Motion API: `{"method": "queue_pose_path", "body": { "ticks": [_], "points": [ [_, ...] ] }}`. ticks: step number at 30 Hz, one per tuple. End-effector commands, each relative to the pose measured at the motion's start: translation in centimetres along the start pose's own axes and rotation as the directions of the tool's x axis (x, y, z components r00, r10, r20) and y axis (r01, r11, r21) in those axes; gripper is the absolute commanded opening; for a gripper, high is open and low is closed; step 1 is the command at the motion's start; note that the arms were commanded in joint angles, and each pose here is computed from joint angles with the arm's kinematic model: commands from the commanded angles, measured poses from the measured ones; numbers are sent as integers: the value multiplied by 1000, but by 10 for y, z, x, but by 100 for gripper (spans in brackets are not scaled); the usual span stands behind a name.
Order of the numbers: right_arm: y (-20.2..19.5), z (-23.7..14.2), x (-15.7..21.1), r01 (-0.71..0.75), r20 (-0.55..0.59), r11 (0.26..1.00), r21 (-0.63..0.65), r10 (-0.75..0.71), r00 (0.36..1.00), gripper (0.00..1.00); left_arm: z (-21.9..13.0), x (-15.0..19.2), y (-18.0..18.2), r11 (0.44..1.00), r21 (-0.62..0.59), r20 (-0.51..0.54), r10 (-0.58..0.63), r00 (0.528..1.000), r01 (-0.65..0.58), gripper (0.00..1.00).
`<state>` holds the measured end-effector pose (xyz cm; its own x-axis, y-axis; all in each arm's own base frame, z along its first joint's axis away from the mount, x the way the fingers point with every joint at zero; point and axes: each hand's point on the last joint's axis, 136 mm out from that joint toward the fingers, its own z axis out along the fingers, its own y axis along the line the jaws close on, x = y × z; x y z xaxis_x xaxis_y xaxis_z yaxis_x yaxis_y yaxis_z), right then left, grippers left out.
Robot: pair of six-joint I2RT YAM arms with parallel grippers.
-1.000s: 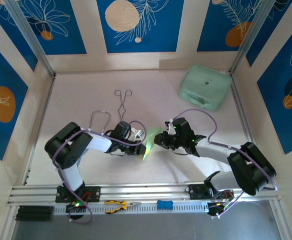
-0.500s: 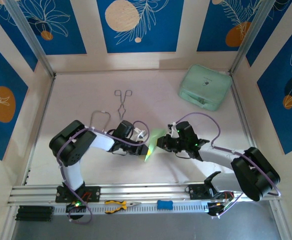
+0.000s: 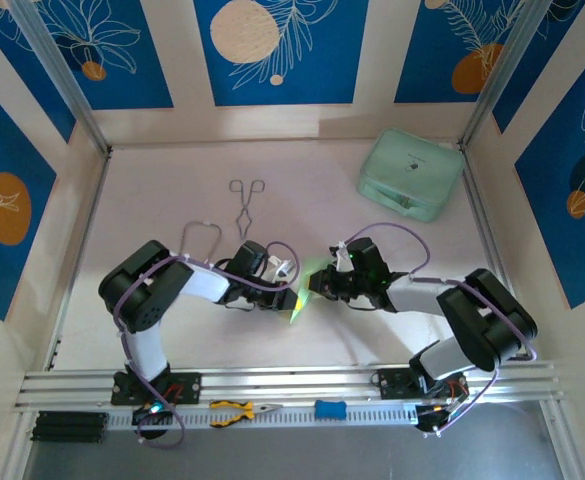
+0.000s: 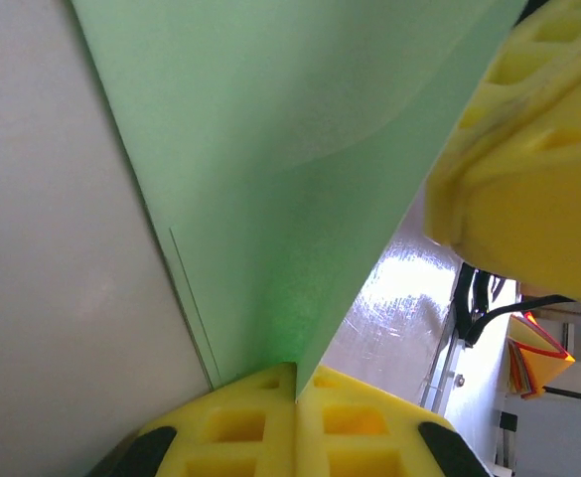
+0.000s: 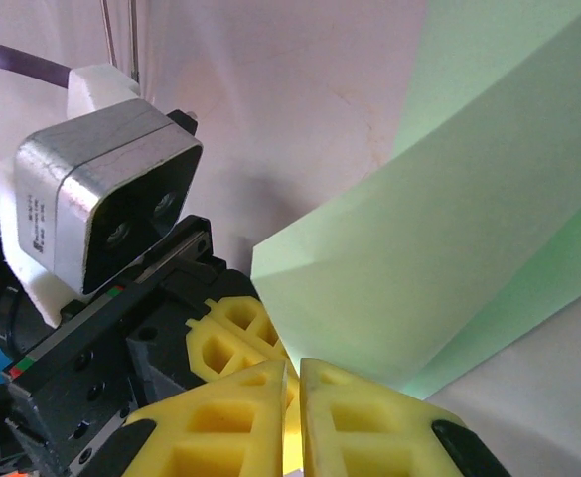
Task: Fold a paper plane with a square sheet of paper (pick it up from the middle)
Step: Fold the wing for the fifth time at the center of the table.
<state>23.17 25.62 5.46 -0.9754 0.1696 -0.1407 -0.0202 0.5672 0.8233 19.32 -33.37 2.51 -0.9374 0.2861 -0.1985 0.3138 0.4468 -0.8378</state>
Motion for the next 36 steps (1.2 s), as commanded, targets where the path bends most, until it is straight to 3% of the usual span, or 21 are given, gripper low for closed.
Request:
{"method": "queue_pose_path", "body": {
  "ticks": [1, 26, 36],
  "points": [
    [13, 3, -7, 34, -8, 998, -59, -35, 999, 13, 1, 12, 13, 998, -45, -20, -55, 998, 54, 0],
    [0, 16, -13, -7, -44, 999, -47, 5, 999, 12, 1, 15, 31, 986, -70, -33, -151, 988, 149, 0],
    [7, 16, -4, 33, -56, 999, 37, -31, 998, 12, 3, 17, 34, 983, -80, -48, -168, 985, 164, 0]
  ]
}}
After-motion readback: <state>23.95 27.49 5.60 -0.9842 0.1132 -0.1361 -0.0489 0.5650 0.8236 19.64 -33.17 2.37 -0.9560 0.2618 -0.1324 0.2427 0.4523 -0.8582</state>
